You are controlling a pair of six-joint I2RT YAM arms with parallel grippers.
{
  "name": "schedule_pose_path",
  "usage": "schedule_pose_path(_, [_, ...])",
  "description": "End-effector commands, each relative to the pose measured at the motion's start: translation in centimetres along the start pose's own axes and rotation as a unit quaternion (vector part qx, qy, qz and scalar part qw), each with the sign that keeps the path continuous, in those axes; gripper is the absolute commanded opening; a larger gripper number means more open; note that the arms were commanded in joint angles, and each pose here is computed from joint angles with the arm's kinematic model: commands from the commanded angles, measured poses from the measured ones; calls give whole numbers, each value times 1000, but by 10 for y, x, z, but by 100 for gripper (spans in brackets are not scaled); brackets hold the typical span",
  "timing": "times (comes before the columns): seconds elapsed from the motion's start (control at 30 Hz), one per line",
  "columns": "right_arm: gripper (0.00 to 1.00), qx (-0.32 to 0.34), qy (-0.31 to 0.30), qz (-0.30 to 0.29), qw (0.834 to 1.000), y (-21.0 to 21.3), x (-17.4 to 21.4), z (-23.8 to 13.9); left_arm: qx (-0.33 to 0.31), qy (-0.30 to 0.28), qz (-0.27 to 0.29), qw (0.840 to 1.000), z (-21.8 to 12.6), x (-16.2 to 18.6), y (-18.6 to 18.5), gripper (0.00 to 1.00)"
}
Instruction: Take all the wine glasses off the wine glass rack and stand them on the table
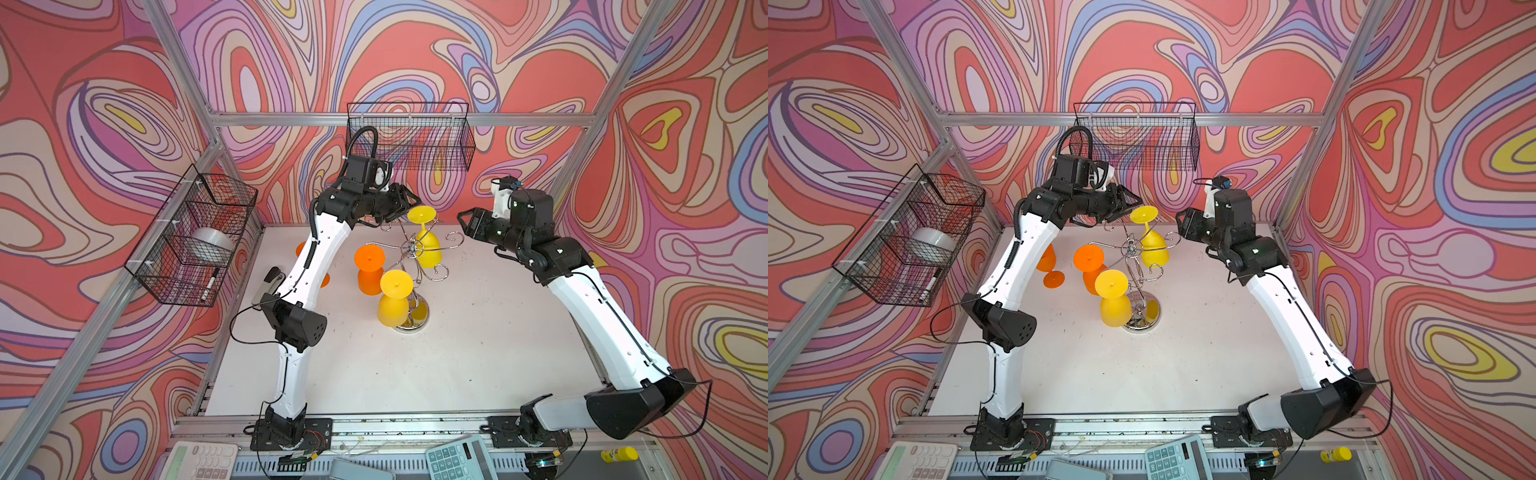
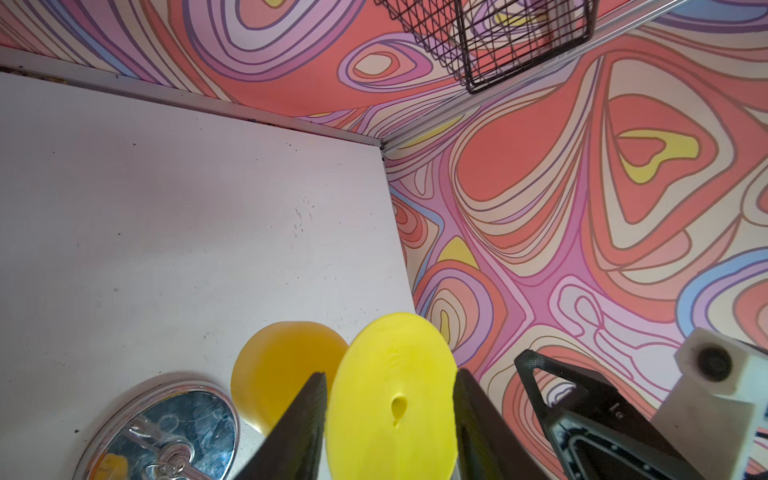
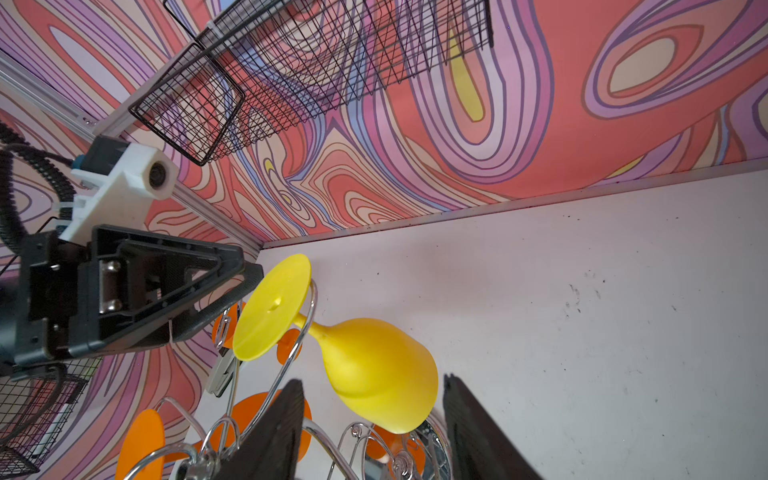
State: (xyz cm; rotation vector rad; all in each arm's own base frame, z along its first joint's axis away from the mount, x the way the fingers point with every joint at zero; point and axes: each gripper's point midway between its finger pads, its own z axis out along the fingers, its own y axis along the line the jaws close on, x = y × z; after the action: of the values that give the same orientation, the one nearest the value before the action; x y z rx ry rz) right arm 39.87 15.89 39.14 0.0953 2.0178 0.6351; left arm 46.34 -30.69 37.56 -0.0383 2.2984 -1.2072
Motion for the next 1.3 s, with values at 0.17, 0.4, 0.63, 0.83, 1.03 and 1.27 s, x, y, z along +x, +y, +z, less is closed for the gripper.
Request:
schedule_pose_path(0.17, [57,7,-2,-8,1000,-5,5,4,-81,-24,34,996,-5,-1,28,50])
schedule_pose_path(0.4, [57,3,-9,-7,1000,-4,4,4,-89,-16,39,995,1,3,33,50])
schedule_pose_path(0.63, [57,-2,-17,-8,1000,-1,0,2,-84,-9,55,995,-1,8,26,50])
schedule_pose_path(0.83, [57,-1,-18,-6,1000,-2,0,5,-58,2,58,997,0,13,14,50])
schedule_pose_path(1.03, [57,-2,-18,-3,1000,-2,1,5,-1,9,41,999,-1,15,-13,50])
schedule_pose_path(1.27, [57,-1,-17,-2,1000,-3,2,5,13,3,46,999,-6,16,-26,49])
